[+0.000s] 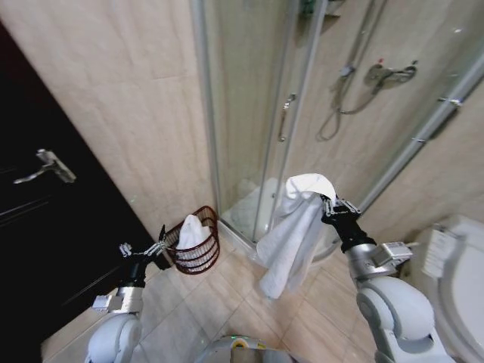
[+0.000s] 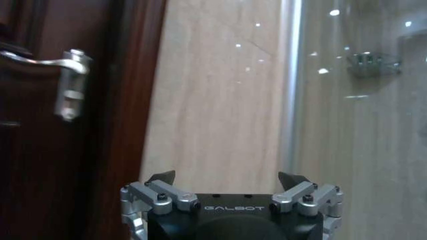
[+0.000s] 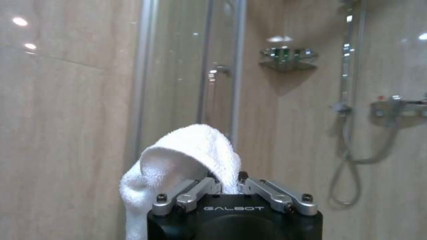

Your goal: Discard the used towel into the hamper.

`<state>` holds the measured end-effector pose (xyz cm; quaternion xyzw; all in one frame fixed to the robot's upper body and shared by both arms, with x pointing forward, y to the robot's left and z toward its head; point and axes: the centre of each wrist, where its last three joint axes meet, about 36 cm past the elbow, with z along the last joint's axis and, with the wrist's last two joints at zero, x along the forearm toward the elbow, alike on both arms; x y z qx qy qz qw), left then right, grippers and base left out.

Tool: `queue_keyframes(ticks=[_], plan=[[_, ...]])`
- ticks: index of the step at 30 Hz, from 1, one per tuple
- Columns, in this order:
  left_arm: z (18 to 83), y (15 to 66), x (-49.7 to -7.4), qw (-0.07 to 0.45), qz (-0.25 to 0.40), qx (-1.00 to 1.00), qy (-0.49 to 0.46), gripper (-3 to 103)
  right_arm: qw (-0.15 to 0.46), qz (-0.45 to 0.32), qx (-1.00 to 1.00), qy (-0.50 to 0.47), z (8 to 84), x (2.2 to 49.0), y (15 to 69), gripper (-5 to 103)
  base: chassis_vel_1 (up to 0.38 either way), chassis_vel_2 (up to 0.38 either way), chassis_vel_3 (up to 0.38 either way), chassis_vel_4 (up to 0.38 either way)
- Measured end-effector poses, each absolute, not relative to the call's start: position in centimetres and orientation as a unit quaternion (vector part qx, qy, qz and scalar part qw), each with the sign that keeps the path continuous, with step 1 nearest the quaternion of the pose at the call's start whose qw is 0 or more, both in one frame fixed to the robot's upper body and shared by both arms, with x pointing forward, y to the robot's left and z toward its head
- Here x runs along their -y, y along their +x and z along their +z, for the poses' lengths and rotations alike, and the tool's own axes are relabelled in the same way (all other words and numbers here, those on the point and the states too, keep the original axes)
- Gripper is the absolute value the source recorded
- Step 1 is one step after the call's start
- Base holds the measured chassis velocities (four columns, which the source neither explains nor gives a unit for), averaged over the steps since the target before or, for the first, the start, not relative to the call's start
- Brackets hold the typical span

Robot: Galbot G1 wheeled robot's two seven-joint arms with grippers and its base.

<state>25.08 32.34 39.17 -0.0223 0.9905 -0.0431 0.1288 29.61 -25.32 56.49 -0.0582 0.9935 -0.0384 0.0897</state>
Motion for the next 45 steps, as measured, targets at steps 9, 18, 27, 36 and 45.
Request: queue_keyframes(ticks=[9,18,27,36,45], plan=[[39.2,25.1,-32.4,0.130,-0.043,-0.990,-0.023,100,0.091,-0.039,-0.993,-0.059,56.6,25.3,29.6,8,0.153,0.158,0.015,0.014],[39.2,25.0,-32.4,0.130,-0.043,-0.990,-0.023,100,0.092,-0.041,-0.993,-0.057,56.6,25.4,29.6,8,0.147,0.160,0.008,0.009],[39.2,25.1,-32.3,0.132,-0.043,-0.990,-0.023,100,0.093,-0.040,-0.993,-0.052,56.7,25.7,29.8,8,0.150,0.150,0.008,0.008],[38.8,25.3,-32.0,0.142,-0.046,-0.988,-0.027,100,0.096,-0.033,-0.993,-0.053,56.8,26.2,30.1,8,0.064,0.069,-0.006,0.001],[38.6,25.5,-31.8,0.135,-0.045,-0.989,-0.031,100,0.111,-0.024,-0.991,-0.074,57.4,26.4,31.9,8,0.000,0.000,0.000,0.000]])
